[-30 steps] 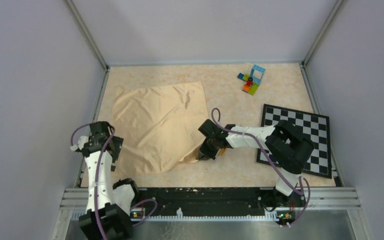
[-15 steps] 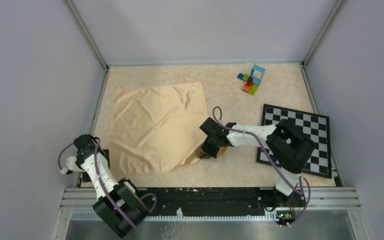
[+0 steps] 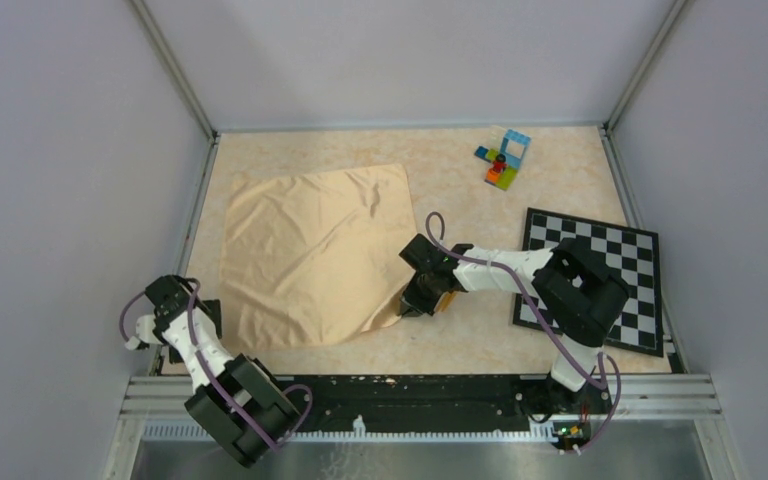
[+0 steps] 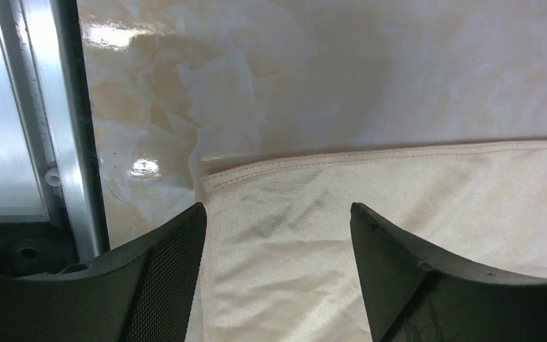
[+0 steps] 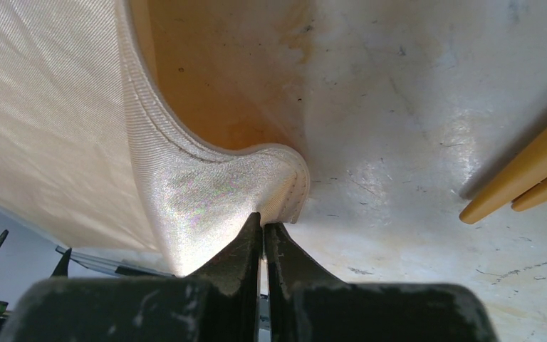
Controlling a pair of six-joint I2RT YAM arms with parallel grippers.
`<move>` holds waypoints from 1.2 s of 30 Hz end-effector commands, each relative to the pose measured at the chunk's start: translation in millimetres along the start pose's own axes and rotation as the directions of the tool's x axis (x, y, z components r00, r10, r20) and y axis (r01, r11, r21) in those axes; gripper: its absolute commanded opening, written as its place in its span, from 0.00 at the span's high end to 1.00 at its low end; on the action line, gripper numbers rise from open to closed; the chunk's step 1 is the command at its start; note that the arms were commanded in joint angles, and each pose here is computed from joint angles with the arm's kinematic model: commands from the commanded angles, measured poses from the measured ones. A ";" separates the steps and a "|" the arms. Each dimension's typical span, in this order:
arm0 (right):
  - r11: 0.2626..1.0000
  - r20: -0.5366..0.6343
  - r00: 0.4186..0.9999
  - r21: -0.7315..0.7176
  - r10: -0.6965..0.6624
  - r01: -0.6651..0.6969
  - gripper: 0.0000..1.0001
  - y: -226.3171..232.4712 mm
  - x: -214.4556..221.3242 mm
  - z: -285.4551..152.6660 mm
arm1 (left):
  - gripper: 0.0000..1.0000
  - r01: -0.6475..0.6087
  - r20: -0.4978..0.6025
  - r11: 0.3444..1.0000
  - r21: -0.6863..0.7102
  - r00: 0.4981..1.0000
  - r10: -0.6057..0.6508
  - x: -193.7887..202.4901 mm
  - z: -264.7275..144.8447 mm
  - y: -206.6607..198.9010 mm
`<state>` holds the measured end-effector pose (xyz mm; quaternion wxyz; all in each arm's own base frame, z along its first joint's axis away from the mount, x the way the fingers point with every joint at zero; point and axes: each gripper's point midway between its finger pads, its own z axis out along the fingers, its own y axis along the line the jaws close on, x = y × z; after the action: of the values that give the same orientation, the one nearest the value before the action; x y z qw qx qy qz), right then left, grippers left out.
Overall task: Fold the napkin into a case and place the utensils inside
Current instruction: Pick up the flattened napkin from the center of the board.
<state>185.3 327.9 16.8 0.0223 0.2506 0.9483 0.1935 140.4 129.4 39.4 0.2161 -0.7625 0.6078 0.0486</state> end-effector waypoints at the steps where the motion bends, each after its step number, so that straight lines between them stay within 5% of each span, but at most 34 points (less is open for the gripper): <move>1: 1.000 0.023 1.000 0.017 0.000 -0.001 1.00 1.3 -6.8 0.8 | 0.20 -0.006 -0.031 1.000 -0.013 1.000 0.005 5.6 11.0 1.3; 13: 1.000 0.022 1.000 0.013 0.011 -0.011 1.00 4.8 -6.9 0.7 | 0.26 -0.036 -0.058 0.988 -0.147 0.998 0.027 10.7 33.6 21.9; 26: 1.000 0.068 0.997 -0.012 -0.023 0.024 1.00 9.3 -15.0 -1.3 | 1.00 -0.145 -0.049 0.989 0.041 0.988 0.146 7.8 35.1 -8.6; 36: 0.995 0.244 0.966 -0.012 -0.089 0.095 1.00 17.2 -46.3 -25.0 | 1.00 -0.190 0.007 0.945 0.266 0.981 0.195 2.5 -4.5 -48.9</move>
<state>204.3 319.0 18.2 0.0836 0.2293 0.9536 0.1762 174.9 133.6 37.0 0.2617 -0.6918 0.6730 -0.0056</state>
